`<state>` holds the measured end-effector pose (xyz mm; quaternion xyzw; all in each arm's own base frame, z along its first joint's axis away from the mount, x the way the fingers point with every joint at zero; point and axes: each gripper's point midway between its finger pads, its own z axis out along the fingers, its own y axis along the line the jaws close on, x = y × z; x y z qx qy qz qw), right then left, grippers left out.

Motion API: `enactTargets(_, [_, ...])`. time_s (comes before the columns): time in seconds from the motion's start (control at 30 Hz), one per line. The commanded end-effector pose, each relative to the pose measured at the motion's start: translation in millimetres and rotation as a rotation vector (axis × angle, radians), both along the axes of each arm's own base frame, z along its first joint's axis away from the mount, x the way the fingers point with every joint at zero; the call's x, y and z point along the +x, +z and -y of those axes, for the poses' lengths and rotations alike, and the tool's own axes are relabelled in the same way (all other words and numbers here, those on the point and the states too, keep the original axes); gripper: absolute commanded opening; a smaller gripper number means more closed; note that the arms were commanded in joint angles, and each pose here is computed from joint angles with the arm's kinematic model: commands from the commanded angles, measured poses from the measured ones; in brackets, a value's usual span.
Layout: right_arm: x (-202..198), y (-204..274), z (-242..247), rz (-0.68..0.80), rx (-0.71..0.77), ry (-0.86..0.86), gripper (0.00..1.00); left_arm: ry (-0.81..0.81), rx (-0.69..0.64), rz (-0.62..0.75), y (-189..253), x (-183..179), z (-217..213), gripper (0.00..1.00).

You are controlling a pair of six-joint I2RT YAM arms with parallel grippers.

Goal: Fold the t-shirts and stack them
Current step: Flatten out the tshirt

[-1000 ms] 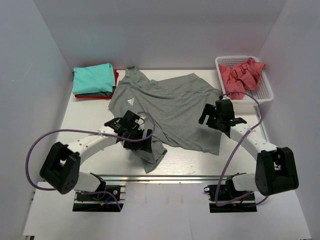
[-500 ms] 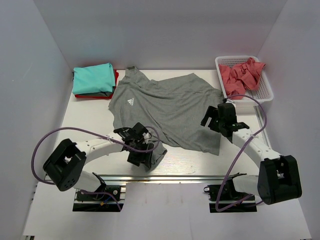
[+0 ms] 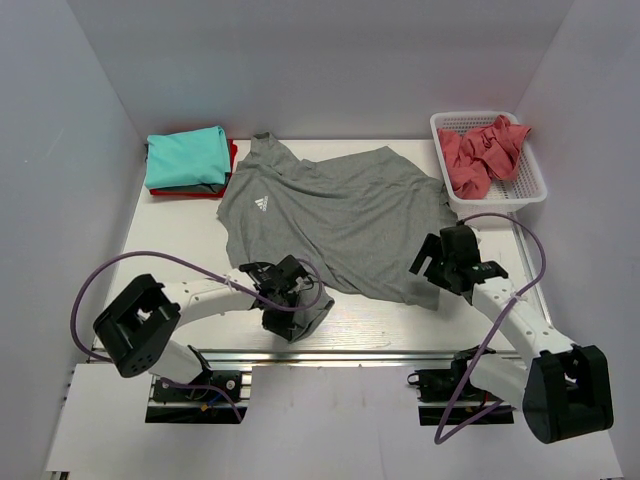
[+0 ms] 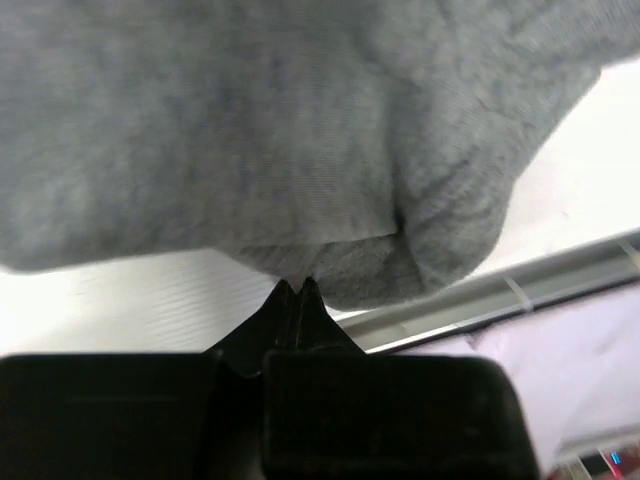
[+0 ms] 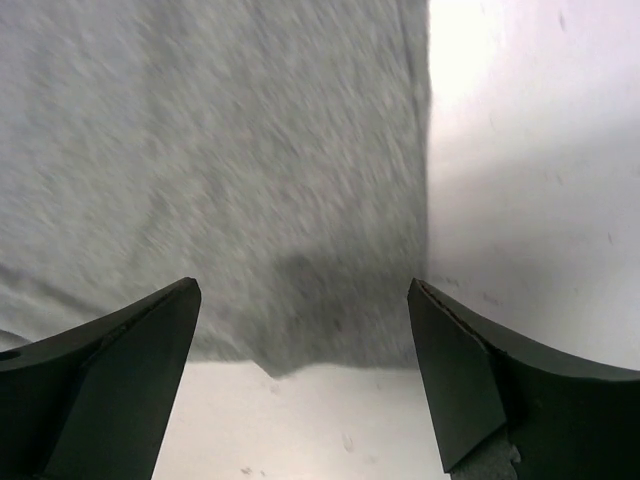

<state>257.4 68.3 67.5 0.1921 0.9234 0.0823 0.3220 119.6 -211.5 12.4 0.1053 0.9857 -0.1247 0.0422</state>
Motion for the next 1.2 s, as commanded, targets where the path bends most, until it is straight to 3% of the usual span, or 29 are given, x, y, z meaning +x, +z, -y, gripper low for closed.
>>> enactTargets(0.0, [-40,-21,10,-0.151,-0.017,-0.035,0.89,0.039,0.036,0.106,17,16,-8,0.0])
enactTargets(0.17, [-65,-44,9,-0.243,0.016,-0.073,0.84,0.028,-0.028,0.179,34,27,1,0.0])
enactTargets(0.4, [-55,-55,6,-0.229,0.037,-0.111,0.77,0.021,0.059,0.187,35,28,-14,0.0])
enactTargets(0.5, [-52,-60,1,-0.229,0.063,-0.103,0.57,0.04,0.036,0.231,47,37,-12,0.0])
enactTargets(0.53, [-53,-61,-3,-0.242,0.079,-0.094,0.44,0.05,0.038,0.262,52,45,-11,0.0])
enactTargets(0.6, [-48,-55,-9,-0.222,0.1,-0.071,0.35,0.064,0.07,0.322,65,53,-21,0.0])
enactTargets(0.63, [-40,-48,-12,-0.184,0.113,-0.057,0.06,0.079,0.071,0.363,78,61,-20,0.0])
enactTargets(0.67, [-38,-46,-12,-0.167,0.115,-0.051,0.0,0.102,0.094,0.396,86,68,-27,0.0])
enactTargets(0.8, [3,-1,-16,0.045,0.12,-0.02,0.0,0.218,0.083,0.701,153,116,-36,0.0])
enactTargets(0.93, [48,88,-9,0.348,0.114,-0.057,0.0,0.361,0.058,0.971,239,147,-58,0.0])
enactTargets(1.17, [72,250,35,0.879,0.076,-0.261,0.0,0.558,0.05,1.342,378,158,-107,0.0])
